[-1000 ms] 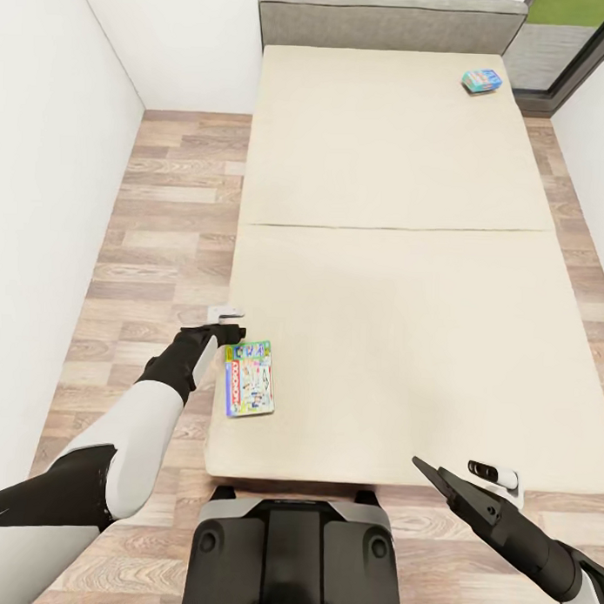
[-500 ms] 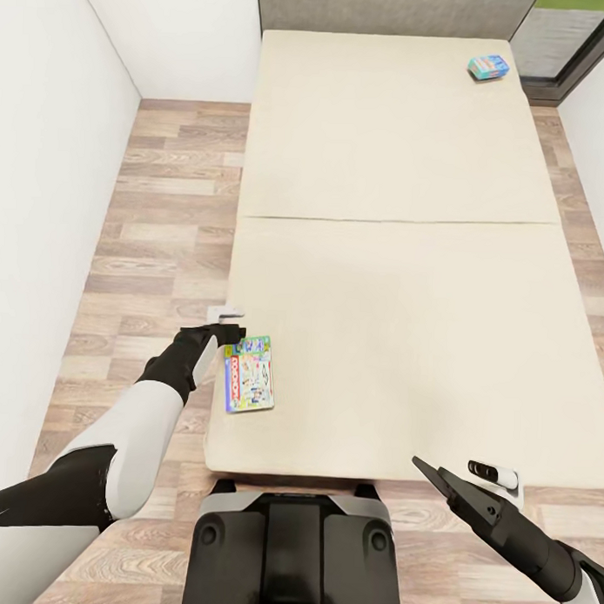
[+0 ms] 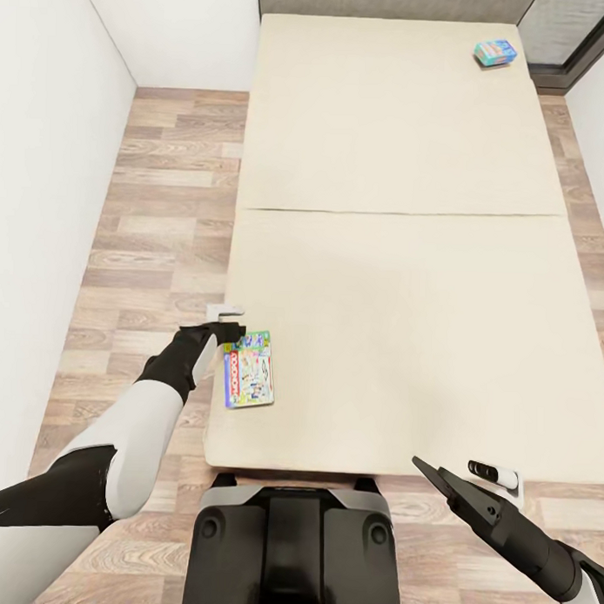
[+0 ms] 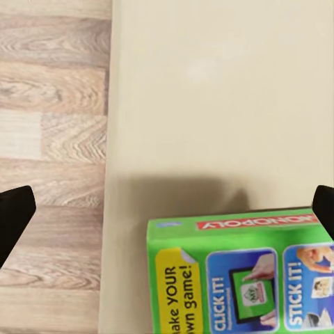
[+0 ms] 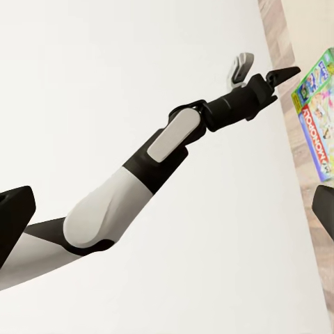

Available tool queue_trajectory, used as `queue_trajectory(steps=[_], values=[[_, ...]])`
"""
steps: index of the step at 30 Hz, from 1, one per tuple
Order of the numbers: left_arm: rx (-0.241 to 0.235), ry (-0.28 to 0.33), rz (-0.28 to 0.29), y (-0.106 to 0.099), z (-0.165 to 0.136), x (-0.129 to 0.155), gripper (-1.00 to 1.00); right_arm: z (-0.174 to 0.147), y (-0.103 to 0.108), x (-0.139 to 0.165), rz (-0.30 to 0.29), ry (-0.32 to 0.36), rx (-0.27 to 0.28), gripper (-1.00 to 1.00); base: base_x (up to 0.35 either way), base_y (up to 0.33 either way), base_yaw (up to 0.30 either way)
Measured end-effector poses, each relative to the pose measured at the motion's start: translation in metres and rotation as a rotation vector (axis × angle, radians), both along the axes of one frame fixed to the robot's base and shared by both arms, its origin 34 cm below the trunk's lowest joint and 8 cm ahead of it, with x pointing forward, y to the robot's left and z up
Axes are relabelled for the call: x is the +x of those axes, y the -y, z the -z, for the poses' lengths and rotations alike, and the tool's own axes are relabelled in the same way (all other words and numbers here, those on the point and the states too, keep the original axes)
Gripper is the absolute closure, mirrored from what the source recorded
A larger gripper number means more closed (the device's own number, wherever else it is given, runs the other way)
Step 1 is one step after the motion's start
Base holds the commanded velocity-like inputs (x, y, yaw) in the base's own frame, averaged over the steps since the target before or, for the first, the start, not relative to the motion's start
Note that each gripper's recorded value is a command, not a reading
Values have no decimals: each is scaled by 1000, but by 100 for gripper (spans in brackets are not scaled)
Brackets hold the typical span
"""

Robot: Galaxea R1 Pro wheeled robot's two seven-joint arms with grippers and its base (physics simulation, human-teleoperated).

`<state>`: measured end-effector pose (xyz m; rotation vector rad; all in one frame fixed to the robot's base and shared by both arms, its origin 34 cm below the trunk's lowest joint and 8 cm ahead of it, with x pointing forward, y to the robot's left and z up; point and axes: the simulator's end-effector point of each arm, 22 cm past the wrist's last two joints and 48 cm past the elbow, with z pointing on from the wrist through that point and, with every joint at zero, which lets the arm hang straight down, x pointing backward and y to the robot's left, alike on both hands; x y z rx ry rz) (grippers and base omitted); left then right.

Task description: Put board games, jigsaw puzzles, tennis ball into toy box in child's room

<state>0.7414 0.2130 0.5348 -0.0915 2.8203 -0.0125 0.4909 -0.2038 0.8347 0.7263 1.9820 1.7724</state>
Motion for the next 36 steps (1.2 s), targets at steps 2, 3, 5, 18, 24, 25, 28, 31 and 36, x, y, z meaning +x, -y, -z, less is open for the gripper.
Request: queue_trajectory(steps=[2, 3, 5, 18, 24, 25, 28, 31, 36], values=[[1, 3, -1, -1, 0, 1, -100, 1, 0, -1, 0, -3, 0, -100, 0, 0, 0], [1, 3, -1, -1, 1, 1, -100, 2, 0, -1, 0, -5, 0, -100, 0, 0, 0], [2, 3, -2, -1, 2, 1, -100, 3, 0, -1, 0, -8, 0, -100, 0, 0, 0], [1, -9, -3, -2, 13, -5, -100, 11, 0, -5, 0, -28, 0, -100, 0, 0, 0], [0, -17, -3, -1, 18, -9, -100, 15, 0, -7, 0, -38, 0, -100, 0, 0, 0], [0, -18, -3, -1, 19, -9, -100, 15, 0, -7, 0, -39, 0, -100, 0, 0, 0], [-1, -14, -5, -1, 20, -8, -100, 17, 0, -8, 0, -45, 0, -100, 0, 0, 0], [0, -7, -6, -2, 20, -5, -100, 19, 0, -9, 0, -50, -1, -100, 0, 0, 0], [1, -3, -10, -3, 22, -4, -100, 23, 0, -11, -1, -59, -2, -100, 0, 0, 0]])
